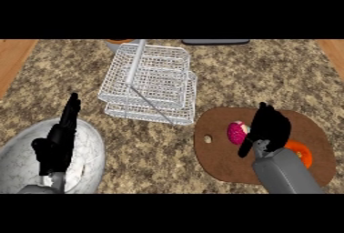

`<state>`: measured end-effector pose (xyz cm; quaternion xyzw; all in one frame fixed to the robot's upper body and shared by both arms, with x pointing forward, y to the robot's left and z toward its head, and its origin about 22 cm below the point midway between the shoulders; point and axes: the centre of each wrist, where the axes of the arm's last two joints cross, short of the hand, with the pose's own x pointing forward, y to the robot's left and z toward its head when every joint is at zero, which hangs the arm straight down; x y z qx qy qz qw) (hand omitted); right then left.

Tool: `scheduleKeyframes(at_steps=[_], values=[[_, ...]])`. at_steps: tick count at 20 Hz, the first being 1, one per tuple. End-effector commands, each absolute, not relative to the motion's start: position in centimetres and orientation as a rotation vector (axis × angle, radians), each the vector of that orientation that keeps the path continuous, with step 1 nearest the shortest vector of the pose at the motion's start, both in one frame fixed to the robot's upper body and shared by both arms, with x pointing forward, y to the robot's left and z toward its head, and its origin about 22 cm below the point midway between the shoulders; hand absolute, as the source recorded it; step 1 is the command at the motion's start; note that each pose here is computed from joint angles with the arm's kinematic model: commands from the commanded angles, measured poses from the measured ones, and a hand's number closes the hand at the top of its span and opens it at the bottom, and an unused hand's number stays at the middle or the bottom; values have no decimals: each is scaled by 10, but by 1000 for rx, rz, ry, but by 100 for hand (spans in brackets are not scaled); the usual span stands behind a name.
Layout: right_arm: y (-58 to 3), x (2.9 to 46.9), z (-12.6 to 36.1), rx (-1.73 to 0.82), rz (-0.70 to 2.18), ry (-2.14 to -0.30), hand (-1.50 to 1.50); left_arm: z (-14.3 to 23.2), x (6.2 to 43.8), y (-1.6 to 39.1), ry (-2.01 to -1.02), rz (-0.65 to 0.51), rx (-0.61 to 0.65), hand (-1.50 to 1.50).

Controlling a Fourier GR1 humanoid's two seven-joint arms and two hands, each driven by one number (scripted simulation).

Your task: Pick the cupcake from the cutting board and place it in the tiered basket

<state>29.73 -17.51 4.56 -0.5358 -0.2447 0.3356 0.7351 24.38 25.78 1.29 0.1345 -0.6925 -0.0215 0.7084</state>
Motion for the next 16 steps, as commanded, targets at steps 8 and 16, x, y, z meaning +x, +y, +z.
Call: scheduleKeyframes(at_steps=[8, 16], values=[[-169, 302, 29, -1253, 769, -413, 150, -40, 213, 256, -1297, -23, 266, 0], [-145, 306, 45, -1412, 782, -552, 150, -36, 217, 245, -1326, -37, 261, 0]])
